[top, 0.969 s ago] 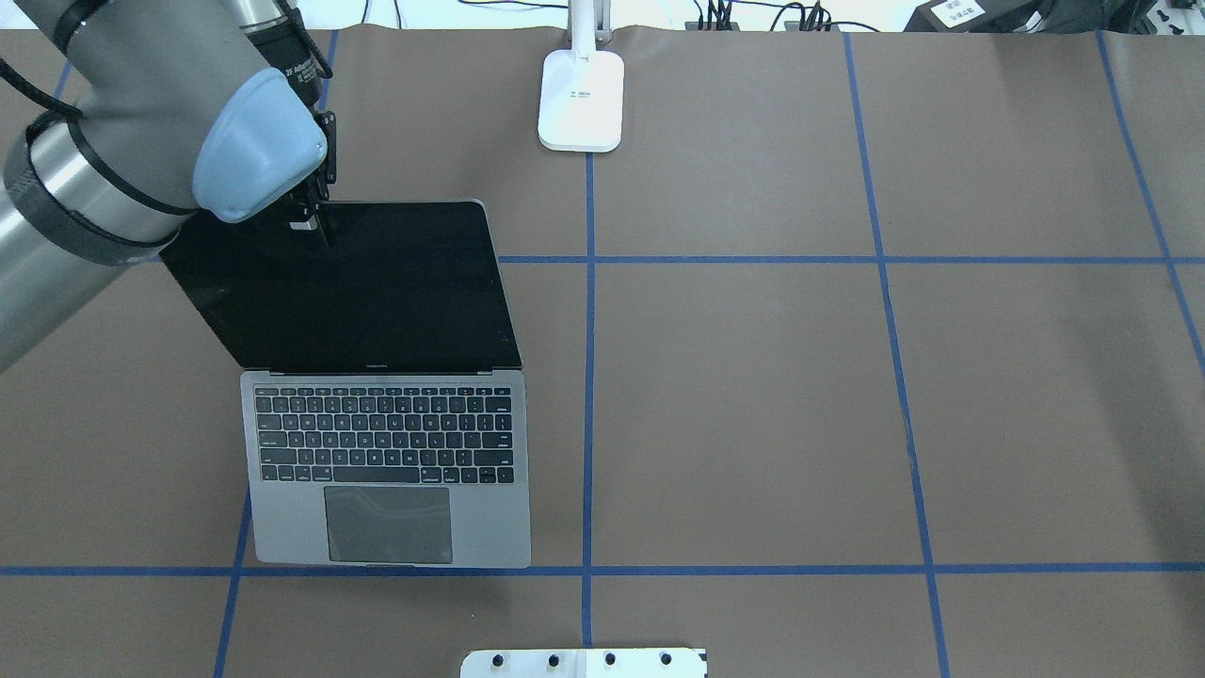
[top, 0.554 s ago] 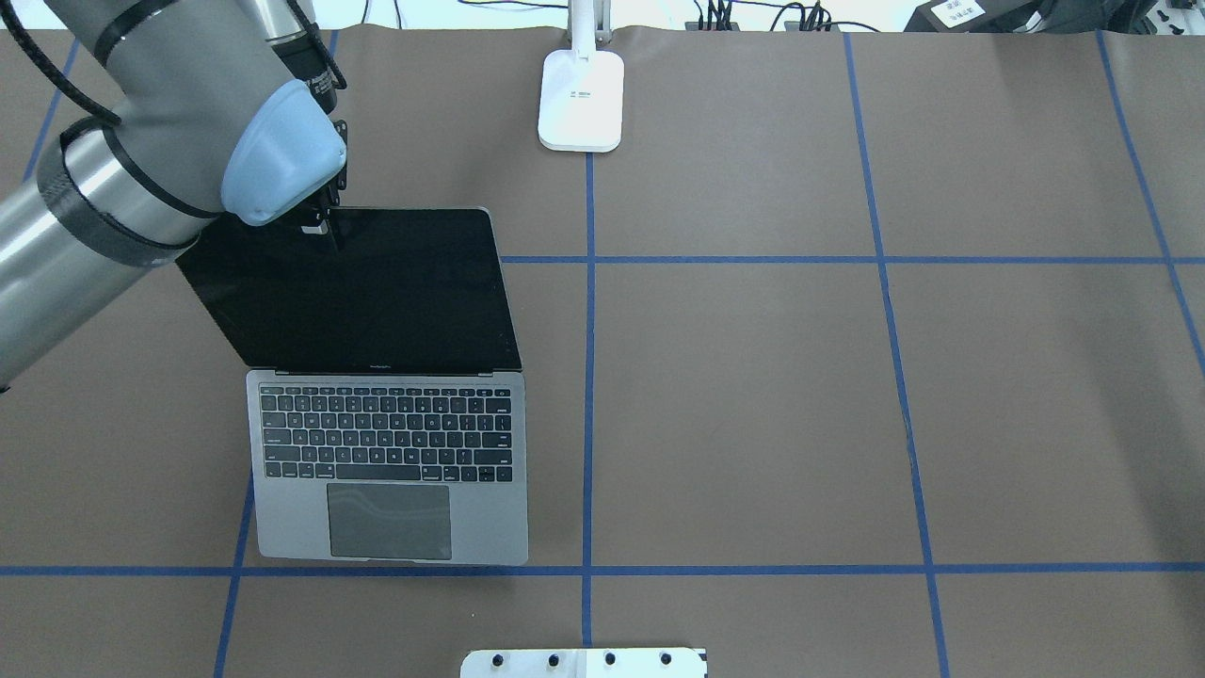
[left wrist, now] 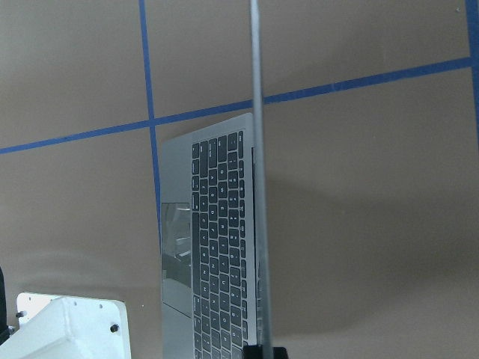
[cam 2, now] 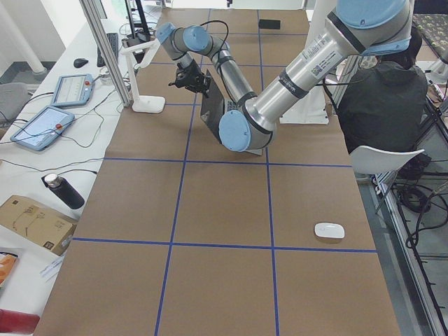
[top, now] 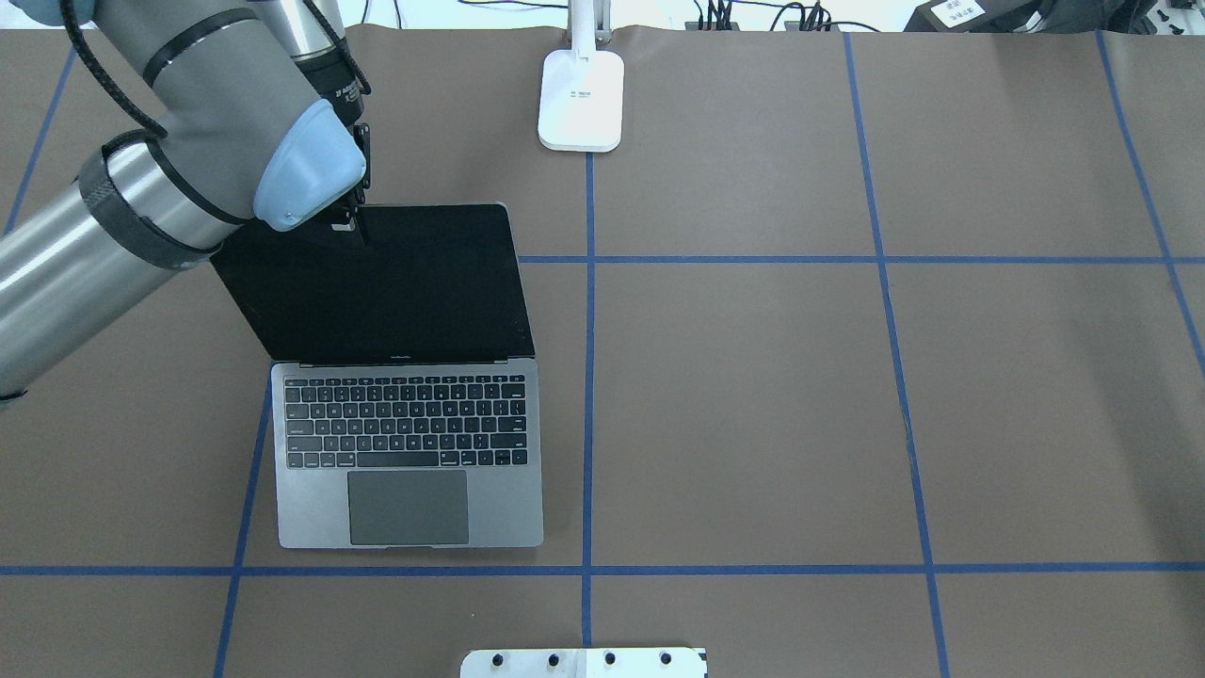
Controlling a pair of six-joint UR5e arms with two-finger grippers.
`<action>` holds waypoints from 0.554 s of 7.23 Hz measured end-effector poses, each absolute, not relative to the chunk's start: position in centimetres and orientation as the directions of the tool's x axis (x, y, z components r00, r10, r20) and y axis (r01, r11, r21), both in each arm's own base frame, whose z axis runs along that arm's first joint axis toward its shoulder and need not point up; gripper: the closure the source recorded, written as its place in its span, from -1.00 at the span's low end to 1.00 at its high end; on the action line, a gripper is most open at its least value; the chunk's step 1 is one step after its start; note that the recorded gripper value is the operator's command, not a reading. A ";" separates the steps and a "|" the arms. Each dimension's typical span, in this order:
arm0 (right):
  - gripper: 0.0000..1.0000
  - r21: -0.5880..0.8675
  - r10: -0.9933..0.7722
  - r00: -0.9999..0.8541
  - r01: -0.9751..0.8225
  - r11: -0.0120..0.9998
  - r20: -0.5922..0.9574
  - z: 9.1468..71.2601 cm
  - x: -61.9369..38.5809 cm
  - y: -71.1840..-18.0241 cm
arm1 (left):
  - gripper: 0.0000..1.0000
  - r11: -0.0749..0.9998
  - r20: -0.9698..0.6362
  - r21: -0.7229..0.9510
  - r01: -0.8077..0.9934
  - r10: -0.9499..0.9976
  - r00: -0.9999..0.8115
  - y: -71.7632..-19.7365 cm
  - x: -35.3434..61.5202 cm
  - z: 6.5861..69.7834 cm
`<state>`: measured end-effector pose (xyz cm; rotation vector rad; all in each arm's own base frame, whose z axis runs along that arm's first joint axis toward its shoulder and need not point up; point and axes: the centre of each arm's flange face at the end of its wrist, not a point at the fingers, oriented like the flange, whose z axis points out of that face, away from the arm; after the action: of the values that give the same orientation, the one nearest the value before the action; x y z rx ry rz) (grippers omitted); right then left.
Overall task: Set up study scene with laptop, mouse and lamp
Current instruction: 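Slide the laptop by its screen edge toward the table center with the left gripper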
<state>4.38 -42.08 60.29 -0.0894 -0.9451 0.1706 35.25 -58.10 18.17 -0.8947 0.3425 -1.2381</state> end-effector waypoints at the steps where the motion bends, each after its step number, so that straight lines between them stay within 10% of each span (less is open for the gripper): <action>1: -0.99 -0.149 0.183 0.573 -0.106 0.983 0.798 60.3 4.4 -42.1 | 1.00 0.043 0.229 -0.746 0.665 -0.921 0.316 -58.8 35.8 18.6; 4: -0.99 -0.148 0.183 0.573 -0.106 0.983 0.799 60.2 4.4 -42.1 | 1.00 0.013 0.227 -0.752 0.659 -0.934 0.278 -60.5 37.1 19.6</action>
<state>4.38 -42.10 60.24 -0.0873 -0.9453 0.1694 37.10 -60.49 19.61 -0.8978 0.3818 -1.2880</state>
